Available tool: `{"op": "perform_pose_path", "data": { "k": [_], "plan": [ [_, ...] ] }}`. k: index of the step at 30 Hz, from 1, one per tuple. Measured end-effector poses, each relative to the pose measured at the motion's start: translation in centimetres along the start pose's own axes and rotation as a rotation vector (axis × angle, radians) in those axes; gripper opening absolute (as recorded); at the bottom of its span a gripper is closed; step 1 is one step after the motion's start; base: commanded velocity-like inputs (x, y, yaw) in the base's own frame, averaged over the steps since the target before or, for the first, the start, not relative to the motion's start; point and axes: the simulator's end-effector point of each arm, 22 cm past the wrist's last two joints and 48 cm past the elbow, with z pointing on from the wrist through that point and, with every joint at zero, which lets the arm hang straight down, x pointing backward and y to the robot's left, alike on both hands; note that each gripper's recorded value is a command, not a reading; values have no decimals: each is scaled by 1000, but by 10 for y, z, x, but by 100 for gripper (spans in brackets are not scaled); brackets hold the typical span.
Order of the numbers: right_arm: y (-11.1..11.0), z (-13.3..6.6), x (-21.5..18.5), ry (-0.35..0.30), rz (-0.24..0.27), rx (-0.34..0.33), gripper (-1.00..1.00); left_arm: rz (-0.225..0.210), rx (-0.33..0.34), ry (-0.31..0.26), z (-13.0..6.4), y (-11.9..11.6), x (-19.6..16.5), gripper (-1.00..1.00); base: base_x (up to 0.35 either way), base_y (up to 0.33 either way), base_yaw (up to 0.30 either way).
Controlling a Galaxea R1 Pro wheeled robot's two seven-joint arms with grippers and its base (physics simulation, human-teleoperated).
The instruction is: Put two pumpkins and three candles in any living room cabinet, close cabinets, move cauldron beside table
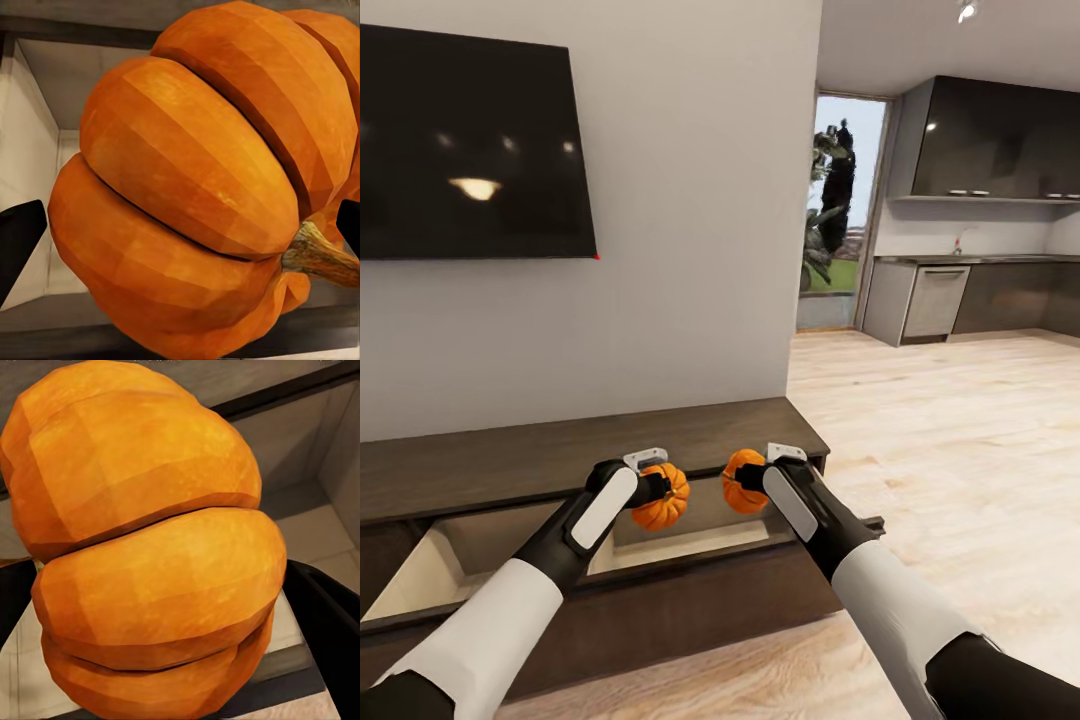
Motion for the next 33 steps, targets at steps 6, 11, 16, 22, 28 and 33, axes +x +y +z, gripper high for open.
{"op": "perform_pose_path", "data": {
  "k": [6,11,16,22,28,33],
  "plan": [
    [0,0,1,2,-1,0,-100,3,-4,-14,2,-2,1,-100,81,-2,0],
    [0,0,1,2,0,0,-100,4,-7,-13,3,-2,2,-100,83,0,0],
    [0,0,1,0,-1,2,-100,4,-8,-13,3,-1,2,-100,152,0,0],
    [-1,1,2,3,-1,3,-100,5,-8,-13,3,-1,3,-100,17,0,0],
    [-4,13,14,29,0,8,-100,6,-14,12,16,1,13,-100,1,0,0],
    [-6,23,24,49,2,10,-100,9,-29,43,28,7,25,-100,0,0,0]
  ]
}}
